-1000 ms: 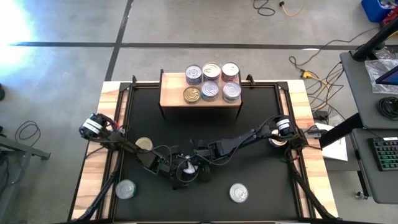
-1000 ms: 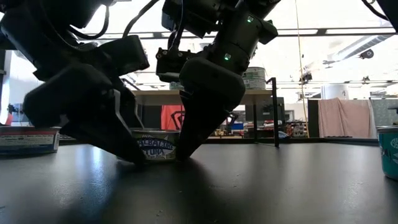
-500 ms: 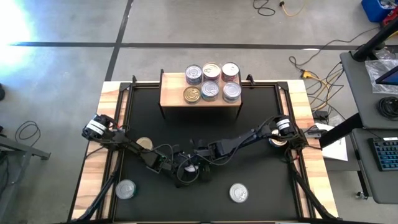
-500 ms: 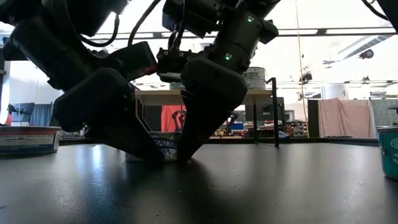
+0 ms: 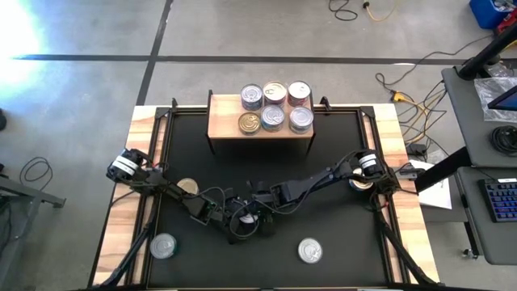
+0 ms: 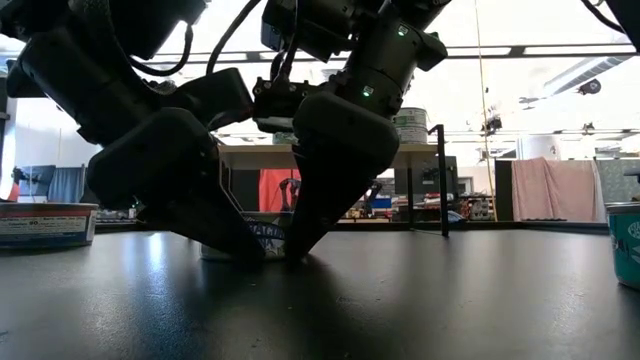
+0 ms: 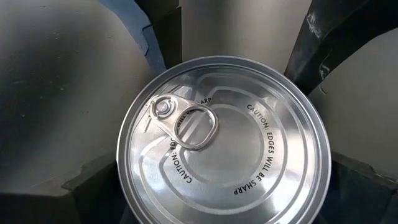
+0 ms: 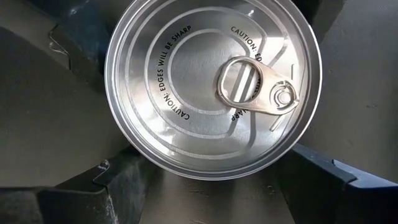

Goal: Stack canned seafood by type on shelf
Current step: Stack the green tuna can on top of the other green tuna can on the shelf

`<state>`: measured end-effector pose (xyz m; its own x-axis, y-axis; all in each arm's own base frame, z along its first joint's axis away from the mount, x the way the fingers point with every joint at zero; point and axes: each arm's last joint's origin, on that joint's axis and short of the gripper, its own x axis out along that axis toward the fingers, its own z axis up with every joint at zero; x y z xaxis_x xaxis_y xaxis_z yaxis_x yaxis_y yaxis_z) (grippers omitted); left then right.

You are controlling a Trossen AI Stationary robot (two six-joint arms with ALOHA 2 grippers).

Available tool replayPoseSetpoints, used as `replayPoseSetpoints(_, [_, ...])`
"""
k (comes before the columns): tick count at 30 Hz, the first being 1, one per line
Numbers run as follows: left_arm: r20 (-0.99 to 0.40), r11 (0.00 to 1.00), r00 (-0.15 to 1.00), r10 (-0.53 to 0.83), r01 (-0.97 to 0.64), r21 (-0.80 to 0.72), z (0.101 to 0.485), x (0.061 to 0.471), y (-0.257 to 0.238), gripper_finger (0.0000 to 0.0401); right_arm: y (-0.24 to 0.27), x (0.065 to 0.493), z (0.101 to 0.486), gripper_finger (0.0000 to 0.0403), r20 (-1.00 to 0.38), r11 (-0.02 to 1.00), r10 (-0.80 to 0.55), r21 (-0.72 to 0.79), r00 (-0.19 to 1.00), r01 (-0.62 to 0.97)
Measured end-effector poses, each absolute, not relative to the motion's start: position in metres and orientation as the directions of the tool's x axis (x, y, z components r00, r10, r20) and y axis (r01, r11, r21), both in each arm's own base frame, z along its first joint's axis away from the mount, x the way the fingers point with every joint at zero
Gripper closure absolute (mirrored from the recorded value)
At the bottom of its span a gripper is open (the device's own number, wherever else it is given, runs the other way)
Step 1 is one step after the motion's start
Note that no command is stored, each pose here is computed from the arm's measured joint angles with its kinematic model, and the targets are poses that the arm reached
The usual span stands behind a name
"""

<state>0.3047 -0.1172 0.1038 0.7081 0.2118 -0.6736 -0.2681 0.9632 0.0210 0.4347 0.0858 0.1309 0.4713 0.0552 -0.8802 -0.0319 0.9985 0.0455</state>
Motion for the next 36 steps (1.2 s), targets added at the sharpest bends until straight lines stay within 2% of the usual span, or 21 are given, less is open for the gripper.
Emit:
replayPoseSetpoints(10, [-0.671,0.962,0.711,0.21,-0.274,0.011,0.105,0.303,-0.117,0.0001,0.086,0.435,0.131,0.0093,-0.88,0.999,0.051,0.043,0.472,-0.029])
replayPoseSetpoints(20, [-0.679,0.959,0.704,0.208,-0.283,0.001,0.106,0.304,-0.117,0.0001,0.086,0.435,0.131,0.0099,-0.881,0.999,0.052,0.05,0.469,-0.017])
replayPoseSetpoints(27, [-0.695,0.955,0.693,0.19,-0.295,-0.033,0.11,0.302,-0.119,0.003,0.086,0.433,0.134,0.0089,-0.885,0.997,0.059,0.073,0.461,0.013])
replayPoseSetpoints(36, [-0.741,0.96,0.652,0.163,-0.279,-0.034,0.121,0.294,-0.116,0.003,0.085,0.43,0.155,0.0109,-0.867,0.996,0.064,0.09,0.493,0.028])
